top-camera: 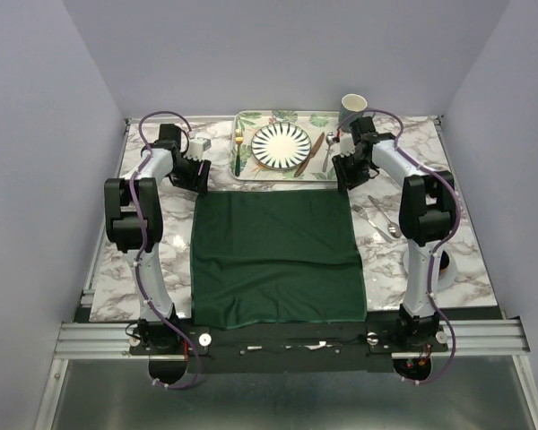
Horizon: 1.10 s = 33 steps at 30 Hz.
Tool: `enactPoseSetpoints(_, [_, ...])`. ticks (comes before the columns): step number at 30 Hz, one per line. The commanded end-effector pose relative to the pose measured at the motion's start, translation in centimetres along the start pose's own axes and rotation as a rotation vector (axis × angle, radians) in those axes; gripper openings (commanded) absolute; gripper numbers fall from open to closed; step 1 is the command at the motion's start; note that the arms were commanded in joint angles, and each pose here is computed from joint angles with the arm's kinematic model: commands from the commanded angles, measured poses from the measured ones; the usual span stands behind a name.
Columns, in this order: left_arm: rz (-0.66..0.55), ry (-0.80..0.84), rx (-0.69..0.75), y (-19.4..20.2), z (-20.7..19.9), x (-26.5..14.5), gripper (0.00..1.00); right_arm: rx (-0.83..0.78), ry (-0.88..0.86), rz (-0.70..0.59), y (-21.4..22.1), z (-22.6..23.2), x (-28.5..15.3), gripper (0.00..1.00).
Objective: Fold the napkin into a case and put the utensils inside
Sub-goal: Fold and flatten the napkin at the center of the board.
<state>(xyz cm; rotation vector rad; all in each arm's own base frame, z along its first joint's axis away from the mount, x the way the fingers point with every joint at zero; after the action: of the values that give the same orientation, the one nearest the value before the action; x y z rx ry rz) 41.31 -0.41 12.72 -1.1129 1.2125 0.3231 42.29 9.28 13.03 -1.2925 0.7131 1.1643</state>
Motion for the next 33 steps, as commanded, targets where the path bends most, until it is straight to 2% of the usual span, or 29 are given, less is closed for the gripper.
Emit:
enactPoseSetpoints(1, [-0.019, 0.019, -0.022, -0.4, 0.4, -0.2, 0.68, 0.019, -0.027, 0.001, -0.4, -0.2, 1.0, 0.48])
enactPoseSetpoints(12, [-0.021, 0.019, -0.023, -0.4, 0.6, -0.3, 0.70, 0.050, -0.011, 0.041, -0.9, -0.2, 1.1, 0.46])
enactPoseSetpoints(15, [-0.022, 0.025, -0.029, -0.3, 0.8, -0.1, 0.70, 0.051, -0.011, 0.047, -0.9, -0.2, 1.2, 0.36])
enactPoseSetpoints(16, [-0.021, 0.029, -0.031, -0.2, 0.8, -0.1, 0.70, 0.050, -0.010, 0.048, -1.0, -0.3, 1.2, 0.29])
enactPoseSetpoints(18, [-0.027, 0.032, -0.039, -0.1, 1.1, -0.1, 0.70, 0.046, -0.013, 0.052, -0.9, -0.2, 1.1, 0.19])
enactPoseSetpoints(19, [-0.031, 0.039, -0.044, -0.1, 1.2, -0.1, 0.70, 0.042, -0.015, 0.053, -0.9, -0.2, 1.2, 0.08])
enactPoseSetpoints(20, [-0.032, 0.045, -0.051, 0.0, 1.3, -0.1, 0.70, 0.043, -0.019, 0.057, -0.8, -0.2, 1.1, 0.02])
enactPoseSetpoints(33, [-0.023, 0.084, -0.069, 1.2, 1.1, -0.1, 0.70, 0.014, -0.021, 0.019, -0.2, -0.1, -0.2, 0.01])
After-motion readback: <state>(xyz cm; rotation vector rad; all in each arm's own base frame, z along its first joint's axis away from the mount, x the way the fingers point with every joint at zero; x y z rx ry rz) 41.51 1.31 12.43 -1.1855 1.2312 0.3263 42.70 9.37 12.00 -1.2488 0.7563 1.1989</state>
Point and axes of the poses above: each gripper's point midway between its finger pads, its own x axis out along the fingers, its own z axis along the line the jaws close on, y = z × x, the point moved 10 cm from there along -x, back along the fingers, and after that the axes turned 14 degrees about x, right-handed, at the moved point
